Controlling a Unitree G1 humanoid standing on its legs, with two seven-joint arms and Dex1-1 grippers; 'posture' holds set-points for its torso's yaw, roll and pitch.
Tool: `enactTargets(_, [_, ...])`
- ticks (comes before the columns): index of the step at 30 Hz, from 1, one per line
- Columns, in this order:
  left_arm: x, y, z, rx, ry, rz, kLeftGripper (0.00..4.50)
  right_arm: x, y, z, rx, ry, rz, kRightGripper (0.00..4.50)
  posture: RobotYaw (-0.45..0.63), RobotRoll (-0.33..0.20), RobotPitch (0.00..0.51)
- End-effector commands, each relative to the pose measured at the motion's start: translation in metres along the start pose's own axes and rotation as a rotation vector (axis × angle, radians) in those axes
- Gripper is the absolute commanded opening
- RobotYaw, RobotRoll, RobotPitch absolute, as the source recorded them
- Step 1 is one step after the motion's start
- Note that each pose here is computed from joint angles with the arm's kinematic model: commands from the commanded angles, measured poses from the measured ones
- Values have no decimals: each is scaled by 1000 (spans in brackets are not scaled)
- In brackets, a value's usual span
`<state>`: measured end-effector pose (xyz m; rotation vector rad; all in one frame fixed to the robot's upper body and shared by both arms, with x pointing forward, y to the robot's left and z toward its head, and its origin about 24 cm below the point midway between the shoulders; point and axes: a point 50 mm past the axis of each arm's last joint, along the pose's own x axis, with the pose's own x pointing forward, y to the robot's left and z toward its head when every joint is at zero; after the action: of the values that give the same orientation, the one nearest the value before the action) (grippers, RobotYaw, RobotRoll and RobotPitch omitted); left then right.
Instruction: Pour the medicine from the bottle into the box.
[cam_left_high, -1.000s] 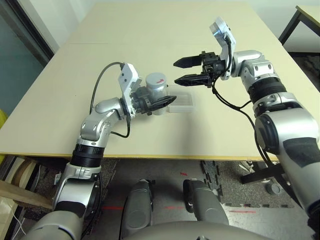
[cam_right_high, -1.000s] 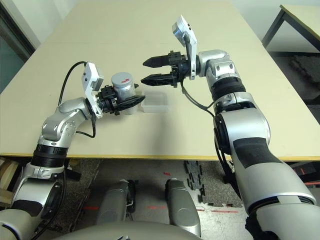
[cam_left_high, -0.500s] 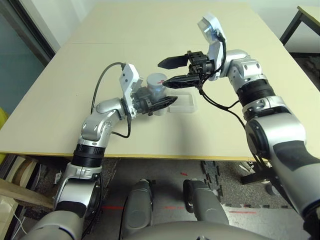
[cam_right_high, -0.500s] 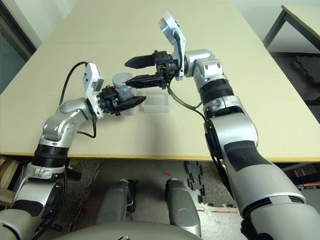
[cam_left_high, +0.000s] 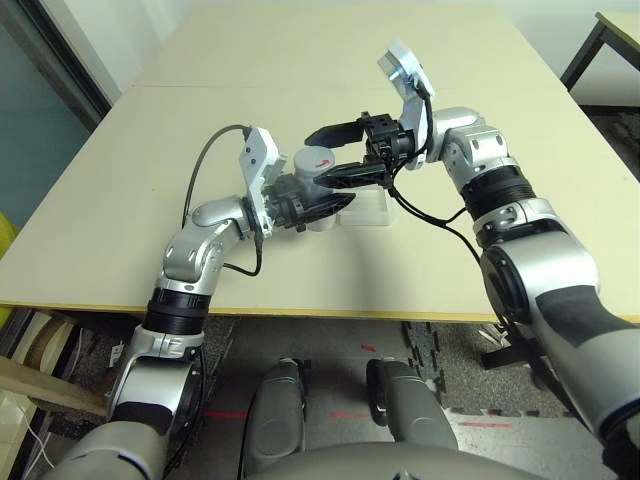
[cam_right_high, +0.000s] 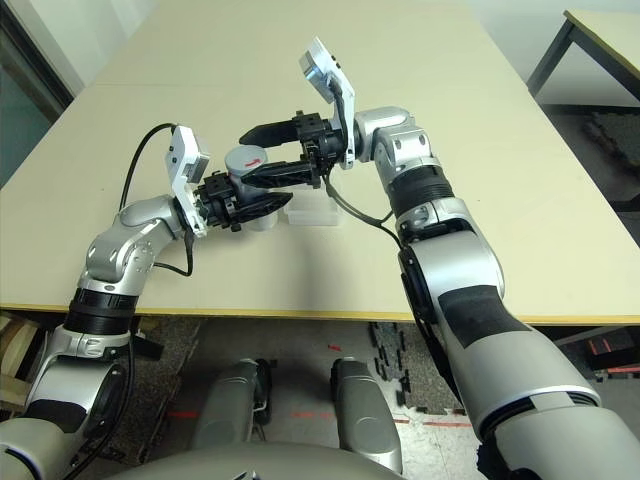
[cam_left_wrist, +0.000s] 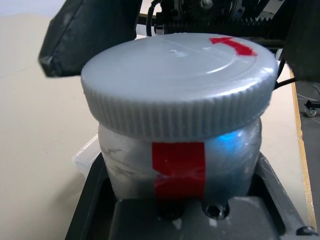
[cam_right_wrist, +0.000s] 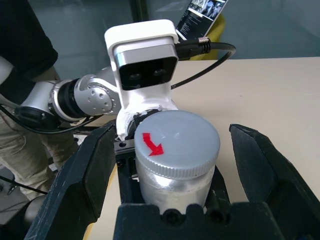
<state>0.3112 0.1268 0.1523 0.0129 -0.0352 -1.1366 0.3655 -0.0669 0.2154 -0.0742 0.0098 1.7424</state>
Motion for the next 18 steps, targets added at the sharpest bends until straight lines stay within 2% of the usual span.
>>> enactTargets(1, [1,-3,-3,3,14,-17,2599,1,-1,2,-12,3,-9,3881,-50,0,130])
enactTargets(4, [1,-3,-3,3,15,-16,2599,1,-1,2,-13,0,-11,2796,-47,0,130])
enactTargets(5, [1,-3,-3,3,15,-16,2599,1,-1,2,-13,-2,-12,2592,-47,0,131])
enactTargets(18, [0,-4,-4,-2,15,-12,2599,0,-2,5,-10,-28,-16,2585,-44,0,131])
